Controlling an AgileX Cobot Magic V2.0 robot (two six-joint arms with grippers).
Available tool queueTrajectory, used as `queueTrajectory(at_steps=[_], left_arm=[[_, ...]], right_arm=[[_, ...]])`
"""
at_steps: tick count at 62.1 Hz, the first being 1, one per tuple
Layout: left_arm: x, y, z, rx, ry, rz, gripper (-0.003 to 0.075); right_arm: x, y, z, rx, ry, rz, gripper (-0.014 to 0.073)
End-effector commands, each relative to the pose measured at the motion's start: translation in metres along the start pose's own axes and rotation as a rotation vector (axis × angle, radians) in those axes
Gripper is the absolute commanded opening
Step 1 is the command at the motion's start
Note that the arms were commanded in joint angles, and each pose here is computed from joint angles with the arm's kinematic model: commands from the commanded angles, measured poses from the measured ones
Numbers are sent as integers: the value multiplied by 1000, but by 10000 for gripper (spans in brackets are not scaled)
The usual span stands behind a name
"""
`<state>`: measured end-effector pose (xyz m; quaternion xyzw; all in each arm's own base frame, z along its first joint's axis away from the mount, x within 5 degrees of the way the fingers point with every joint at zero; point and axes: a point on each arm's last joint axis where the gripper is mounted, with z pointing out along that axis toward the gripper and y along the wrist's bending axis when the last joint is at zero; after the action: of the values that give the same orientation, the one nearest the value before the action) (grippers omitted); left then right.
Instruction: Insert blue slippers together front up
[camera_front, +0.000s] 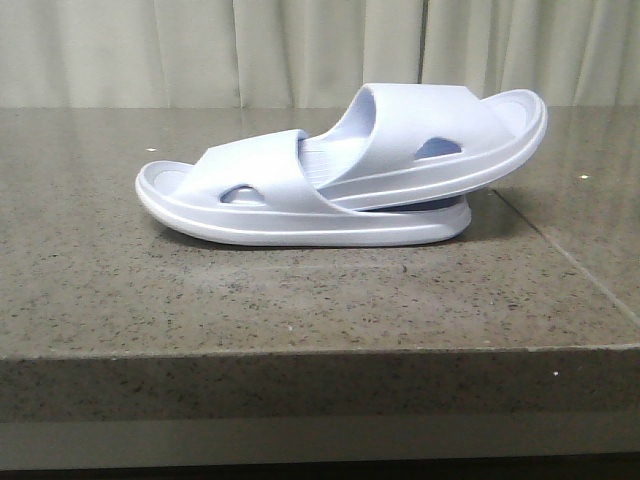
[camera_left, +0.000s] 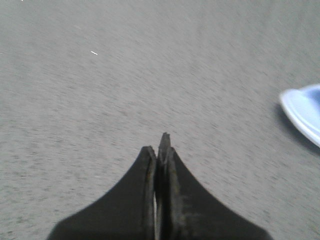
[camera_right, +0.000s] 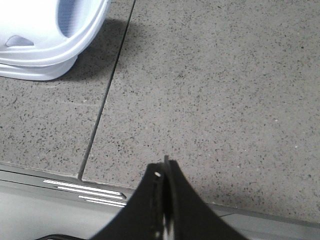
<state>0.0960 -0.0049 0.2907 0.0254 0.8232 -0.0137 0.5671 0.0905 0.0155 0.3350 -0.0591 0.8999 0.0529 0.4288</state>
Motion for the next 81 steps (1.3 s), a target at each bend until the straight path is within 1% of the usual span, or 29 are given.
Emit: queueTrajectory(at_steps=[1, 5, 8, 14, 27, 31, 42, 52, 81], left_arm=[[5, 4, -8, -51, -210, -19, -20], [24, 5, -9, -68, -253, -21, -20], [37, 4, -12, -75, -311, -20, -20], [59, 4, -11, -78, -366, -38, -20], [89, 4, -11, -82, -472, -56, -20], [88, 4, -11, -82, -469, -57, -20], [83, 4, -14, -84, -547, -34, -20], [83, 2, -14, -52, -546, -29, -20], [83, 2, -14, -54, -544, -29, -20]], right_arm=[[-11, 0, -6, 3, -85, -6, -68], [-11, 0, -6, 3, -85, -6, -68], [-11, 0, -6, 3, -85, -6, -68], [-11, 0, -6, 3, -85, -6, -68], [-11, 0, -6, 3, -84, -6, -68], [-11, 0, -6, 3, -80, -6, -68], [-11, 0, -5, 3, -77, -6, -68], [-11, 0, -5, 3, -76, -6, -68], [-11, 0, -5, 3, -76, -6, -68]])
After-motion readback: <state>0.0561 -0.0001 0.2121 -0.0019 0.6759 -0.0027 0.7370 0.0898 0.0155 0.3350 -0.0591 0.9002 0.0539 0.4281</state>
